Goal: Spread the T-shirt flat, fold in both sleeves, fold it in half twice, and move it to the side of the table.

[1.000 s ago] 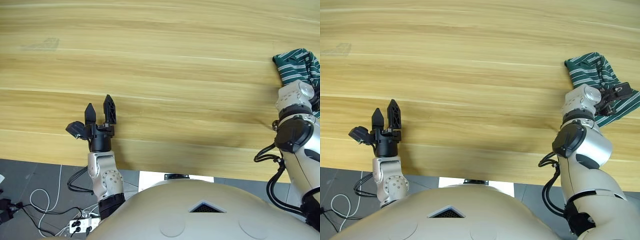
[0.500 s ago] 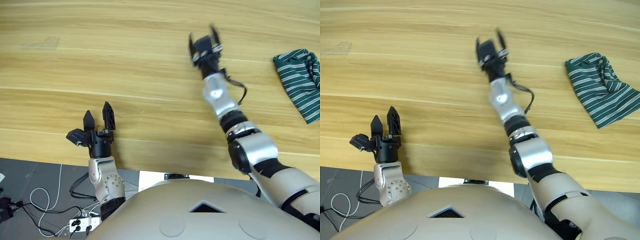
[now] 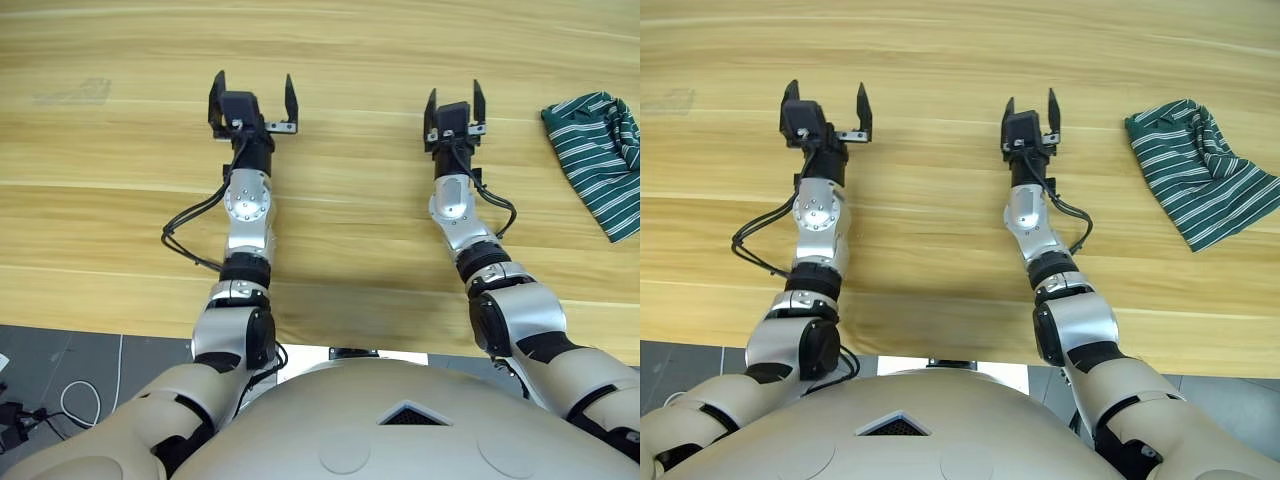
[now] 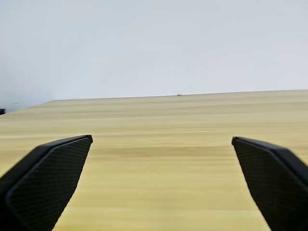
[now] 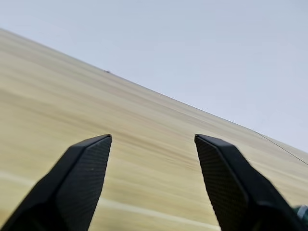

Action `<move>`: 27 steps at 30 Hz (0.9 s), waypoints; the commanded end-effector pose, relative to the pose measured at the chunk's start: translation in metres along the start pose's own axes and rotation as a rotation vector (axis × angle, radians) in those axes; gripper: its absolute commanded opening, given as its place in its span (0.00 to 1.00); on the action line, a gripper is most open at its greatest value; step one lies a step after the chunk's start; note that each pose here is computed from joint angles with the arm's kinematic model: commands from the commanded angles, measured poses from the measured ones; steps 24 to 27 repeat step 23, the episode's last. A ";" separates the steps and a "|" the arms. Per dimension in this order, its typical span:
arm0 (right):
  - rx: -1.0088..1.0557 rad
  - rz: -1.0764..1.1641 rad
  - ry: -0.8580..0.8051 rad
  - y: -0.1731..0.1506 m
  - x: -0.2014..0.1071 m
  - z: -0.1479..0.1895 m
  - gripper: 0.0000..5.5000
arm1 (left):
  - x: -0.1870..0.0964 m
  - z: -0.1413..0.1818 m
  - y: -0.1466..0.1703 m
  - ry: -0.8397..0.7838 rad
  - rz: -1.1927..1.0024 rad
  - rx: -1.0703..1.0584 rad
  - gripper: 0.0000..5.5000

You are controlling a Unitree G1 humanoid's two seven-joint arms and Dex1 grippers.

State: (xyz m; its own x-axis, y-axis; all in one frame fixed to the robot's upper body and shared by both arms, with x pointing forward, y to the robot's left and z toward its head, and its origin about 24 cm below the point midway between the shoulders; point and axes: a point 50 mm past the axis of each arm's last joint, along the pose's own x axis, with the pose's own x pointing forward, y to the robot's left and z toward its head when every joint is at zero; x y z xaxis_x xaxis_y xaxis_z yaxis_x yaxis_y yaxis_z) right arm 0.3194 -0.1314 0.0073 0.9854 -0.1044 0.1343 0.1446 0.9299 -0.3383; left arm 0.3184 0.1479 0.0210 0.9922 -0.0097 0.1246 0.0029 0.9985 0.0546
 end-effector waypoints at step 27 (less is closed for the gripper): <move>0.033 -0.024 -0.018 -0.029 -0.007 -0.006 0.42 | -0.032 -0.008 0.024 0.006 0.116 -0.106 0.98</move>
